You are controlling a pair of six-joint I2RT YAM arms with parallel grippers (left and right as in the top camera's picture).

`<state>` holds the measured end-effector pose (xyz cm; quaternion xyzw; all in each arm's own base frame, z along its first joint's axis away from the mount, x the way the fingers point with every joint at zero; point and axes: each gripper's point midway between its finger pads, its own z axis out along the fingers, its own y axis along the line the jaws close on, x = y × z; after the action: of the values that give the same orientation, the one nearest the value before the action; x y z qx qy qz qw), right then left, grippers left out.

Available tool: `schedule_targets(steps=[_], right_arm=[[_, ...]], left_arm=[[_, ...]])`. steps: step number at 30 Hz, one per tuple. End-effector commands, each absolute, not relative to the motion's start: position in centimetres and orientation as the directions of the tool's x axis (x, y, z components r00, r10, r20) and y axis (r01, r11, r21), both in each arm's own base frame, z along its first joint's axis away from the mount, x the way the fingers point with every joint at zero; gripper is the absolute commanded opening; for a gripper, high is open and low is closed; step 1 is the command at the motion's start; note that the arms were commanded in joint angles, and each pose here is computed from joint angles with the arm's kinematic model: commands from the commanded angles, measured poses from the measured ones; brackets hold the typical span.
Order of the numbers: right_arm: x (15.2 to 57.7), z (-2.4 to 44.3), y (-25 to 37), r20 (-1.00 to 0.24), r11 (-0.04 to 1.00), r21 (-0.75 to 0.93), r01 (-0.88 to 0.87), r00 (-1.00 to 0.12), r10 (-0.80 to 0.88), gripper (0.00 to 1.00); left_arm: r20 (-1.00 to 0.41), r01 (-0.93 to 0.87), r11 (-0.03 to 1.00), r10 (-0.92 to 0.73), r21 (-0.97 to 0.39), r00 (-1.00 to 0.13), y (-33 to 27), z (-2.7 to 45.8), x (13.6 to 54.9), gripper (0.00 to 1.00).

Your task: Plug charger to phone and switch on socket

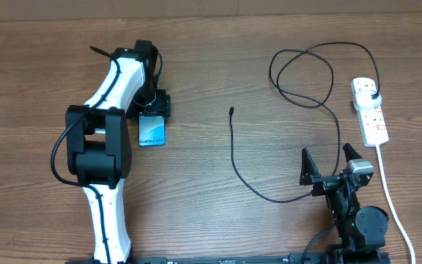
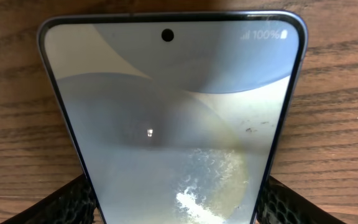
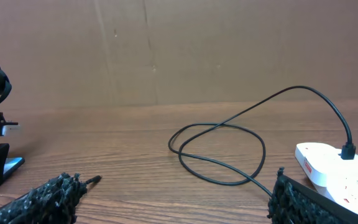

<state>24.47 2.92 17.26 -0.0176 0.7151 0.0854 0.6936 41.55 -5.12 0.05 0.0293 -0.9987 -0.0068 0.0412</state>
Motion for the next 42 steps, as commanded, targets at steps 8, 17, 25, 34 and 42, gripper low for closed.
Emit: schedule_targets(steps=[8, 17, 25, 34, 42], right_arm=[[24.45, 17.11, 2.98, -0.995, 0.984, 0.1, -0.146, -0.032, 0.097, 1.0], [24.45, 17.12, 2.98, -0.995, 0.984, 0.101, -0.146, -0.032, 0.097, 1.0], [24.45, 17.12, 2.98, -0.995, 0.984, 0.1, -0.146, -0.032, 0.097, 1.0], [24.45, 17.11, 2.98, -0.995, 0.984, 0.1, -0.146, -0.032, 0.097, 1.0], [24.45, 17.11, 2.98, -0.995, 0.984, 0.101, -0.146, -0.032, 0.097, 1.0]], left_arm=[[0.169, -0.065, 0.998, -0.062, -0.008, -0.984, -5.96, -2.24, 39.98, 0.77], [0.169, -0.065, 0.998, -0.063, -0.009, -0.984, -5.97, -2.24, 39.98, 0.77], [0.17, -0.065, 0.998, -0.063, -0.009, -0.983, -5.97, -2.24, 39.95, 0.77], [0.171, -0.08, 0.997, -0.078, -0.009, -0.982, -6.03, -2.24, 39.95, 0.77], [0.171, -0.08, 0.997, -0.078, -0.009, -0.982, -6.03, -2.24, 39.96, 0.77]])
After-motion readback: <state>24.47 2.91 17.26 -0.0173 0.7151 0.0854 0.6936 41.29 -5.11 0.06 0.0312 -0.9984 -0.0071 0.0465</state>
